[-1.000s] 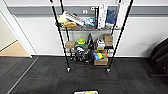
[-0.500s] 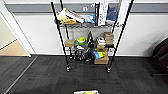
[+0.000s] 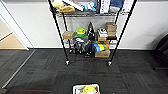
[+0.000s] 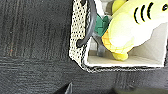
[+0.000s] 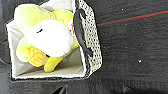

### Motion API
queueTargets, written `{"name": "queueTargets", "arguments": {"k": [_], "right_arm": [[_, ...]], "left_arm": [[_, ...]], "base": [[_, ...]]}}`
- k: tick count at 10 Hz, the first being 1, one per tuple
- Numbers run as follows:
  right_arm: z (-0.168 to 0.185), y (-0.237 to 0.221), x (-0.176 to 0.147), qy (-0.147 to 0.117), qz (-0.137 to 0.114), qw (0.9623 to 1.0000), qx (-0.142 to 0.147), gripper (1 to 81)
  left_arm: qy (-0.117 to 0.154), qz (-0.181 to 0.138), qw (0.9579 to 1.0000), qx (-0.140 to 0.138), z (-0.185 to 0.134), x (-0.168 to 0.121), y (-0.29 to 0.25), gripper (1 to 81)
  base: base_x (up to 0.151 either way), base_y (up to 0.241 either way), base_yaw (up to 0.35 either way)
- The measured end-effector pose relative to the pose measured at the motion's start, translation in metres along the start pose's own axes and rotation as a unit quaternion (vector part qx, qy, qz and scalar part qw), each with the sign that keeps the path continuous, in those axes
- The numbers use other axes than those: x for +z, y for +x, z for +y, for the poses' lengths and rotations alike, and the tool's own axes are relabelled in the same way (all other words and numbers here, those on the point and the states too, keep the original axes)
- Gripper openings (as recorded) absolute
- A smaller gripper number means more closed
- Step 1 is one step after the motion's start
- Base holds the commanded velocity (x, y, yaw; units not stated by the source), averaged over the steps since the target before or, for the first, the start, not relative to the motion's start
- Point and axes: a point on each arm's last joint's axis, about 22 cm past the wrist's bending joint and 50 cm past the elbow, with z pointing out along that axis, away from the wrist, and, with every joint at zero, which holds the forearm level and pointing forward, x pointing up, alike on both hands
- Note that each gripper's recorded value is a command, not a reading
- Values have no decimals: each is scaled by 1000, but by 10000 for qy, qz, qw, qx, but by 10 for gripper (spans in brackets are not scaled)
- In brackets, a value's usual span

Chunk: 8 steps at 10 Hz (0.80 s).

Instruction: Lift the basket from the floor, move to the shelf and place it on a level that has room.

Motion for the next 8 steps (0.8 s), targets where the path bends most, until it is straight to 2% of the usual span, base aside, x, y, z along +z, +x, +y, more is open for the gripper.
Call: {"name": "queueTargets", "arguments": {"k": [5, 8], "right_arm": [[-17, 53, 27, 161, 321, 9991, -209, 811], [-21, 67, 46, 236, 546, 9977, -311, 811]], "left_arm": [[-67, 320, 9994, 135, 0, 21, 46, 811], [-99, 669, 9975, 212, -2, 37, 69, 811]], "base": [[0, 0, 0], [0, 0, 0]]}}
